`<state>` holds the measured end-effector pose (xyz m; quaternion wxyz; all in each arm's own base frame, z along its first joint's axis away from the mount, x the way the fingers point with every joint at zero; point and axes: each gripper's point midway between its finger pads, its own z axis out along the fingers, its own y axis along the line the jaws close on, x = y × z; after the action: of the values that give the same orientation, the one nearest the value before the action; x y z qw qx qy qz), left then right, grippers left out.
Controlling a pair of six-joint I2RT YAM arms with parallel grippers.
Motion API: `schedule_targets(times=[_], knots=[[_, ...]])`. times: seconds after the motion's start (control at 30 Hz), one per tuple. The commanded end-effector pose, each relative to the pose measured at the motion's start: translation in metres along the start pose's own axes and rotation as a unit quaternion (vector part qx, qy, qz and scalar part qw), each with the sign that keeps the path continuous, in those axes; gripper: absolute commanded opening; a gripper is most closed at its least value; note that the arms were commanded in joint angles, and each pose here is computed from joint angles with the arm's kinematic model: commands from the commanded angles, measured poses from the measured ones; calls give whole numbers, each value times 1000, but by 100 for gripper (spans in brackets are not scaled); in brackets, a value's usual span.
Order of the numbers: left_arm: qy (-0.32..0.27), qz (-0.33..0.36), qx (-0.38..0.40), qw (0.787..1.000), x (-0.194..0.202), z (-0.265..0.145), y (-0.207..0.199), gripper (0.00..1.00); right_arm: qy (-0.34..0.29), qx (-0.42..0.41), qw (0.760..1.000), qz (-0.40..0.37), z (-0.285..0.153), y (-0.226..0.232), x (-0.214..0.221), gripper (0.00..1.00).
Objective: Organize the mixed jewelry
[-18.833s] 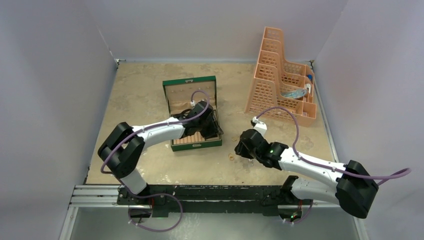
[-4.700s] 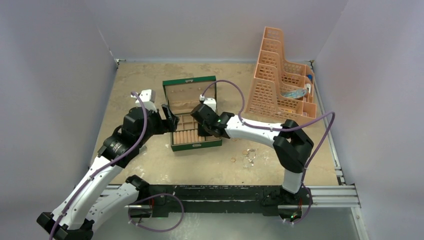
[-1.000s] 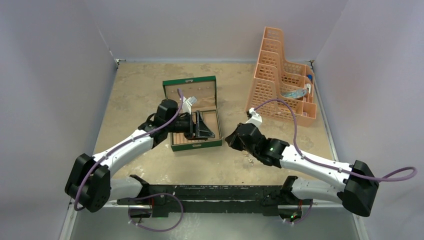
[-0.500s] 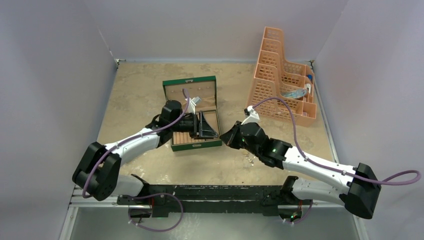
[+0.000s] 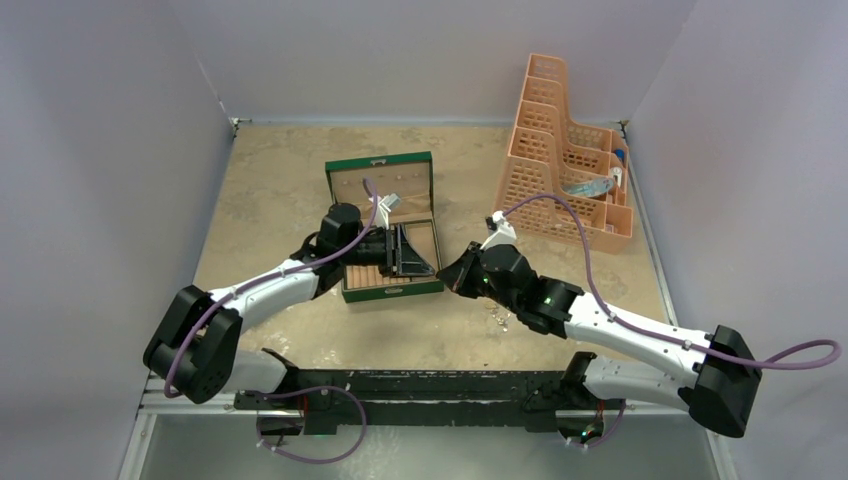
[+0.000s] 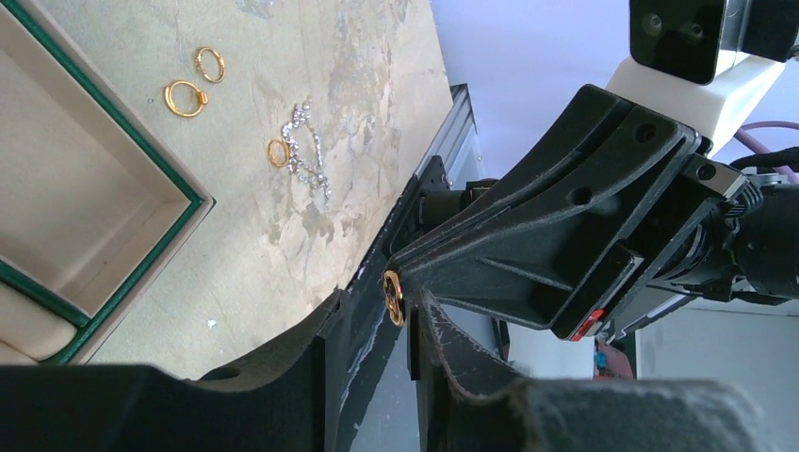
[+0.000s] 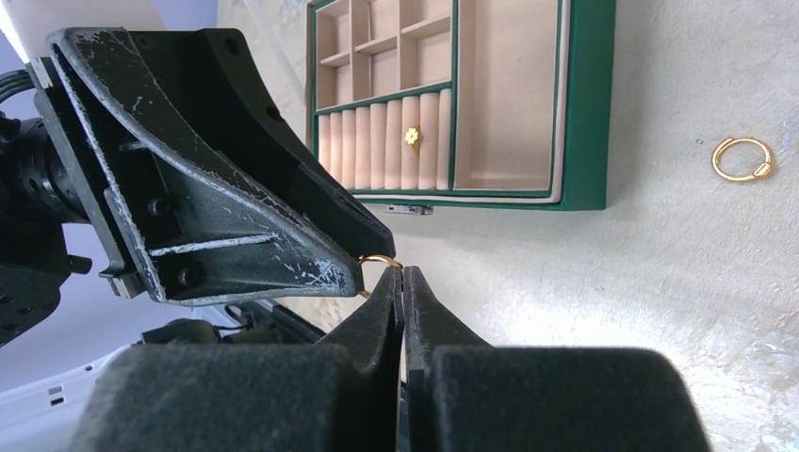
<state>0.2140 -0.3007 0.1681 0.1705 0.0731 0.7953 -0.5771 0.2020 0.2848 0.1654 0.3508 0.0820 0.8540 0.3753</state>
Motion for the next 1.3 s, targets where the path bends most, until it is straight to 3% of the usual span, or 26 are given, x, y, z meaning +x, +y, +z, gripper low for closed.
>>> schedule_targets(times=[0.0, 0.27, 0.47, 0.53, 0.73, 0.87, 0.9, 1.07, 1.27], knots=[[-7, 42, 29, 999, -4, -3, -18, 27, -11, -28, 1000, -6, 0, 17, -8, 0], [9, 48, 39, 998, -1, -2, -20, 24, -10, -34, 999, -7, 2, 20, -8, 0], [12, 53, 39, 998, 0, -1, -21, 1, -12, -36, 999, -6, 2, 22, -10, 0], [6, 56, 35, 998, -2, -3, -21, 0, -6, -45, 999, -7, 1, 26, -8, 0], [-30, 59, 19, 998, -11, -14, -30, 0, -27, -83, 996, 27, -12, 40, -19, 41], [-32, 64, 54, 996, -20, -27, -51, 0, -89, -175, 978, 75, -27, 70, -47, 67], [-31, 64, 65, 995, -23, -31, -56, 0, -99, -199, 971, 88, -31, 77, -54, 69], [-26, 40, 122, 991, -35, -48, -86, 0, -112, -307, 938, 115, -46, 118, -70, 69], [-69, 37, 153, 985, -53, -66, -120, 0, -120, -355, 918, 128, -55, 134, -77, 60]])
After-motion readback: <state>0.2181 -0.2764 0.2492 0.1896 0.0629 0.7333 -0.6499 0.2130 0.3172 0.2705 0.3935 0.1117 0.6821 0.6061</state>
